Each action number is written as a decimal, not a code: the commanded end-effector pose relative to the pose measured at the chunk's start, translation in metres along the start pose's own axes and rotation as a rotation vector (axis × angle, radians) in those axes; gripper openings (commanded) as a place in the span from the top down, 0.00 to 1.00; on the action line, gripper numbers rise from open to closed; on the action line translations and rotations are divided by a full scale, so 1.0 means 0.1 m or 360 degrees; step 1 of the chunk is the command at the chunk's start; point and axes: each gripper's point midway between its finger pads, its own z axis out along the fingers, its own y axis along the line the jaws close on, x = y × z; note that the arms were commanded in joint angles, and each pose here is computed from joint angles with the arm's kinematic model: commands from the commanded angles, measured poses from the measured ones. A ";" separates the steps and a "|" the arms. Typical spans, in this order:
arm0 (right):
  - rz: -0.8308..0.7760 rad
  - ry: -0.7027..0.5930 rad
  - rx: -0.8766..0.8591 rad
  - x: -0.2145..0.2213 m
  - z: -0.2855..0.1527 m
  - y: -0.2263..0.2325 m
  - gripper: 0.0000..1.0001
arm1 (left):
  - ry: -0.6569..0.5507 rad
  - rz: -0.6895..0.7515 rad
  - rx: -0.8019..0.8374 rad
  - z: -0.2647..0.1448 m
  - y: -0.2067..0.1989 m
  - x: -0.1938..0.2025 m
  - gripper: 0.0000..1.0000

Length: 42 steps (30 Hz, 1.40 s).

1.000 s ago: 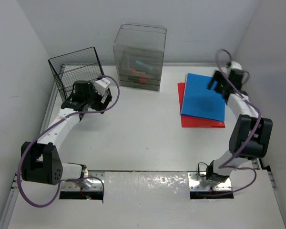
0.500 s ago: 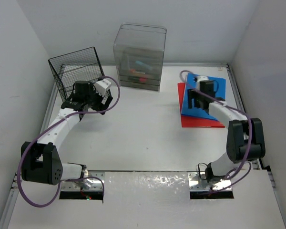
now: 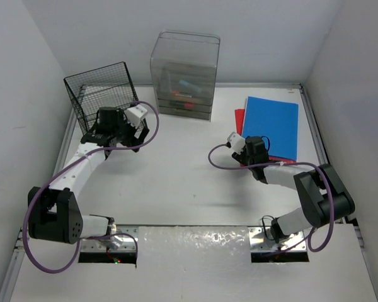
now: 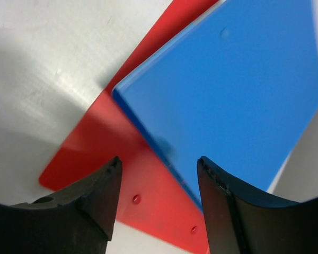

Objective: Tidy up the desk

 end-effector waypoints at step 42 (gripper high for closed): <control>-0.0941 0.0017 0.0706 -0.41 0.31 -0.28 0.63 | -0.0089 0.0061 -0.0002 -0.12 0.07 -0.21 0.09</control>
